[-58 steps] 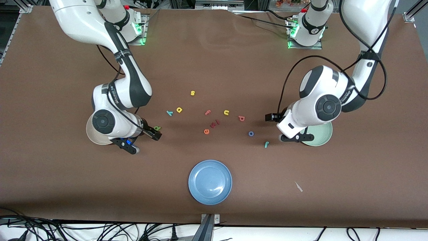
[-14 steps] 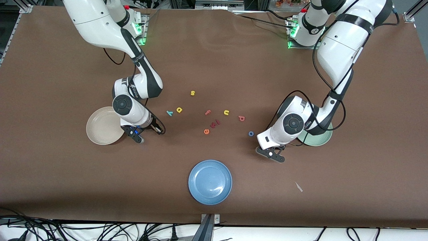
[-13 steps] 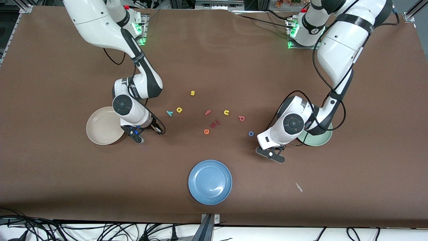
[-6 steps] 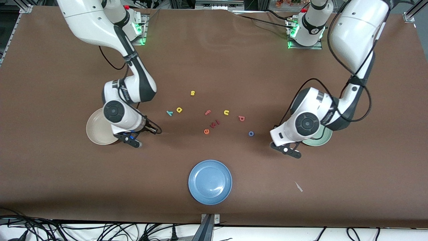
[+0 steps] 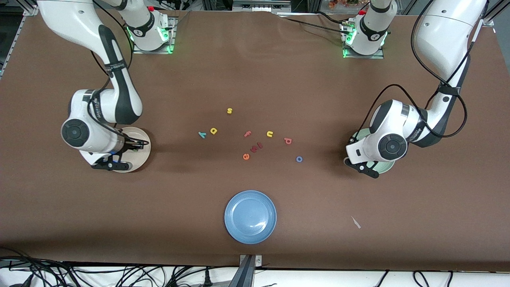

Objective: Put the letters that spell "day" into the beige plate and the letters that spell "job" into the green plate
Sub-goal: 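Drop p on cream plate with the right gripper while the left gripper drops J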

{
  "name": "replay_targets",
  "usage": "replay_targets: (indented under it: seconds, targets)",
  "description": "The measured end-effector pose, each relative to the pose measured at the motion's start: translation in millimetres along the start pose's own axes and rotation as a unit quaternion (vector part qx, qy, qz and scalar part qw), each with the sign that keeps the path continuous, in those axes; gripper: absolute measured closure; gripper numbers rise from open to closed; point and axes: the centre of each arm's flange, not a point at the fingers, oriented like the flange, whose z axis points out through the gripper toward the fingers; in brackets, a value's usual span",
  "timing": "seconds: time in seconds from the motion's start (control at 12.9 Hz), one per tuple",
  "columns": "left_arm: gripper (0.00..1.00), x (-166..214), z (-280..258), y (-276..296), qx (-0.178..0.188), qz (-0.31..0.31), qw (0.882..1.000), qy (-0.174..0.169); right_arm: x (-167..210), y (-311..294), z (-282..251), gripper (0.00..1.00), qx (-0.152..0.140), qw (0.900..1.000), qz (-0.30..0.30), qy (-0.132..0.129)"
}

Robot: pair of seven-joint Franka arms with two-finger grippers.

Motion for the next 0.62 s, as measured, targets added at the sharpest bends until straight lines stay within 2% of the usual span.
replay_targets:
  seconds: [0.31, 0.39, 0.62]
  targets:
    - [0.88, -38, 59, -39, -0.019, 0.014, 0.999, 0.038, -5, 35, 24, 0.73, -0.010, 0.996, -0.082, 0.025]
    - [0.88, -46, 64, -47, -0.022, 0.015, 0.998, 0.050, -7, 39, 28, 0.67, -0.010, 0.996, -0.088, 0.023]
    - [0.82, -58, 66, -45, -0.022, 0.020, 0.998, 0.051, -10, 23, 23, 0.33, -0.003, 0.994, -0.107, 0.012]
